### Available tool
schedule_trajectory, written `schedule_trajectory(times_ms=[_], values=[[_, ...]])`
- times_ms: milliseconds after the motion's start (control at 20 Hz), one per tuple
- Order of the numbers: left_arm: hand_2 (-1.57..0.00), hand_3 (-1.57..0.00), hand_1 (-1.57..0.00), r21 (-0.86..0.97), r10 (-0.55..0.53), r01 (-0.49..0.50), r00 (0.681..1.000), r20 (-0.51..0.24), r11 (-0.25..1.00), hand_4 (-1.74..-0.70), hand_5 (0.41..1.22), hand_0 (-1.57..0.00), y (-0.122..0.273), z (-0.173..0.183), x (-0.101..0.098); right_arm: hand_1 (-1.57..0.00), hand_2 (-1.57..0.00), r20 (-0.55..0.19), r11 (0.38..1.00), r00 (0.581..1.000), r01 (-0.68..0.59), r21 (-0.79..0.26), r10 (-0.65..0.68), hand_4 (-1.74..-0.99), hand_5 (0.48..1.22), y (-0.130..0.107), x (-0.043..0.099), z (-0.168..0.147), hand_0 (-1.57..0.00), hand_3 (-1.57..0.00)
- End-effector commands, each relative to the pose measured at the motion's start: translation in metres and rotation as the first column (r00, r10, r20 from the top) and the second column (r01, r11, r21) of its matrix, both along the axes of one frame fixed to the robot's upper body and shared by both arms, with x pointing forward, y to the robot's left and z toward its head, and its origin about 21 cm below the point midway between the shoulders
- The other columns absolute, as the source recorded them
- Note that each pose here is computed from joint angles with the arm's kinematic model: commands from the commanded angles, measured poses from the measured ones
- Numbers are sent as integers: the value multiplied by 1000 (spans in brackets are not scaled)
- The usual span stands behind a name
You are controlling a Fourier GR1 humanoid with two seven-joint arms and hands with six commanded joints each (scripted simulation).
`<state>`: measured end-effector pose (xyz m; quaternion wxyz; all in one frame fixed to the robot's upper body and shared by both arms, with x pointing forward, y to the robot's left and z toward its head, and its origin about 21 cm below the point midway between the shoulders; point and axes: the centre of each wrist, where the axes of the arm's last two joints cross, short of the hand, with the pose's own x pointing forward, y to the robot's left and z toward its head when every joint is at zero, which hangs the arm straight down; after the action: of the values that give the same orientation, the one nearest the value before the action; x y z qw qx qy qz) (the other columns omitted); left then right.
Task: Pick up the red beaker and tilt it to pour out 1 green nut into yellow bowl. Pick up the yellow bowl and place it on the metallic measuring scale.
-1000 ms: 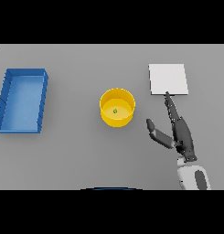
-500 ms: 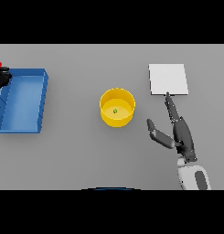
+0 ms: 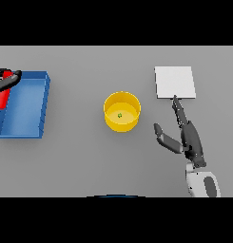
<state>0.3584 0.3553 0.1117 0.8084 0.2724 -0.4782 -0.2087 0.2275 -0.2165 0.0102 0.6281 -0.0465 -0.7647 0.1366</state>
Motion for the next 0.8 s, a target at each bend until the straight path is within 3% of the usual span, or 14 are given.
schedule_trajectory(times_ms=[0, 100, 300, 350, 500, 600, 750], values=[[-267, -276, -281, 28, -2, 2, 1000, -22, 1000, -843, 632, -307, 0, -5, -1, 1, 1, 9, 1000, 1000, -3, -8, 3, -1155, 670, 1, 0, 0, 1, 1], [-170, -176, -179, 77, 16, -13, 999, -39, 997, -813, 627, -196, 0, -7, 2, 1, 1, 6, 1000, 1000, 12, -28, -12, -1157, 665, 2, 1, 0, 1, 1], [-69, -72, -73, 86, -10, 8, 1000, 27, 996, -776, 631, -80, 0, -5, 3, 1, 1, -4, 999, 1000, 22, -49, -22, -1144, 644, 6, 0, -3, 1, 1], [-55, -57, -58, 69, -16, 13, 999, 43, 998, -778, 633, -64, -2, -7, 3, 1, 1, -22, 994, 999, 42, -104, -45, -1131, 631, 5, 3, 0, 1, 1], [-28, -29, -29, 16, -38, 37, 993, 113, 999, -786, 652, -32, -9, -4, 3, 1, 1, 3, 977, 997, -80, -200, 82, -1080, 662, 7, 12, 11, 1, 1], [-17, -18, -18, -7, -40, 41, 992, 121, 999, -798, 661, -20, -12, -7, 2, 1, 1, -8, 926, 987, -152, -346, 159, -1103, 662, 7, 20, 20, 1, 1], [-8, -9, -9, -14, -38, 40, 993, 116, 999, -802, 678, -10, -16, -7, 2, 1, 1, -13, 797, 971, -204, -568, 240, -1132, 631, 11, 41, 38, 1, 1]])
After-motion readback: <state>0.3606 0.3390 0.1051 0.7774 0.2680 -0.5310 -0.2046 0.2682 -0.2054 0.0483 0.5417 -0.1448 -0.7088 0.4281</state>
